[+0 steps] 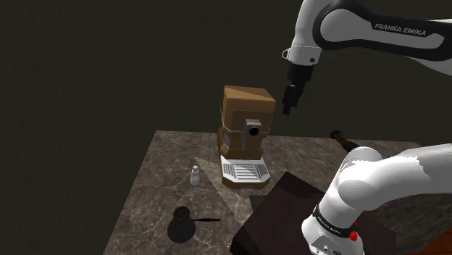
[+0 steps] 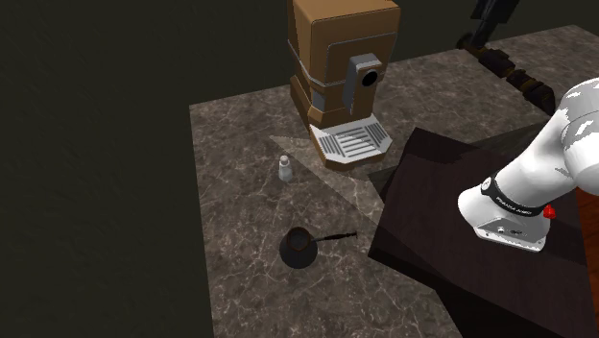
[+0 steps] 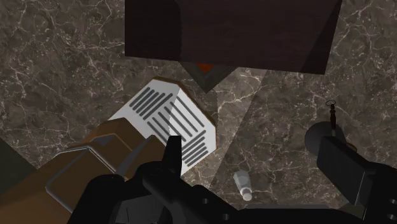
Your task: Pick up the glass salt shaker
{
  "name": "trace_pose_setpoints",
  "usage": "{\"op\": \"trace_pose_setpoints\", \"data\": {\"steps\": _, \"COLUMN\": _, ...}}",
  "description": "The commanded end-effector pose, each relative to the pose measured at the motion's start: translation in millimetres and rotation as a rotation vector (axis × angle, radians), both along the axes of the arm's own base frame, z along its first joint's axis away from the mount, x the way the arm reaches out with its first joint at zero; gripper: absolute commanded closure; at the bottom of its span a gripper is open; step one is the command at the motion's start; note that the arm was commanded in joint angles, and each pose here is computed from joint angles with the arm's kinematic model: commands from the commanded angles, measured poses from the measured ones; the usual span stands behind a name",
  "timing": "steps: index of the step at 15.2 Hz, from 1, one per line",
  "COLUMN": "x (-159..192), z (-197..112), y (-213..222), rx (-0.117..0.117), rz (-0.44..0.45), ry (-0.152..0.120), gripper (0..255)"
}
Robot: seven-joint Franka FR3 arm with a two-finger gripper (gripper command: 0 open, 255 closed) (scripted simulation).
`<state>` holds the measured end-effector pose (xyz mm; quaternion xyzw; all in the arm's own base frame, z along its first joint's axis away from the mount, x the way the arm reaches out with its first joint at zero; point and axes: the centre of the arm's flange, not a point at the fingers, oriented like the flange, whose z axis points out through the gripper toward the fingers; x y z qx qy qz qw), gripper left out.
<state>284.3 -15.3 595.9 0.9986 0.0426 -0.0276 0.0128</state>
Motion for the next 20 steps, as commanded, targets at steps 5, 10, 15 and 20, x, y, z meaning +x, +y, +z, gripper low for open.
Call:
{"op": "trace_pose_setpoints", "data": {"steps": 5, "x": 31.1, "z": -41.0, "y": 7.5, "rx": 0.012, "rz": 0.007, "ry": -0.005, "gripper": 0}}
{"op": "trace_pose_setpoints", "data": {"steps": 10, "x": 70.3, "z": -91.8, "y": 17.9, "rx": 0.026, "rz": 0.016, "ry": -0.011, "gripper": 0}}
{"op": "trace_pose_setpoints", "data": {"steps": 15, "x": 109.6, "z": -142.3, "y": 29.3, "rx": 0.041, "rz": 0.025, "ry": -0.017, "gripper": 0}}
{"op": "trace_pose_setpoints", "data": {"steps": 20, "x": 149.1, "z": -192.4, "y": 41.9, "rx": 0.055, "rz": 0.034, "ry": -0.023, "gripper": 0}}
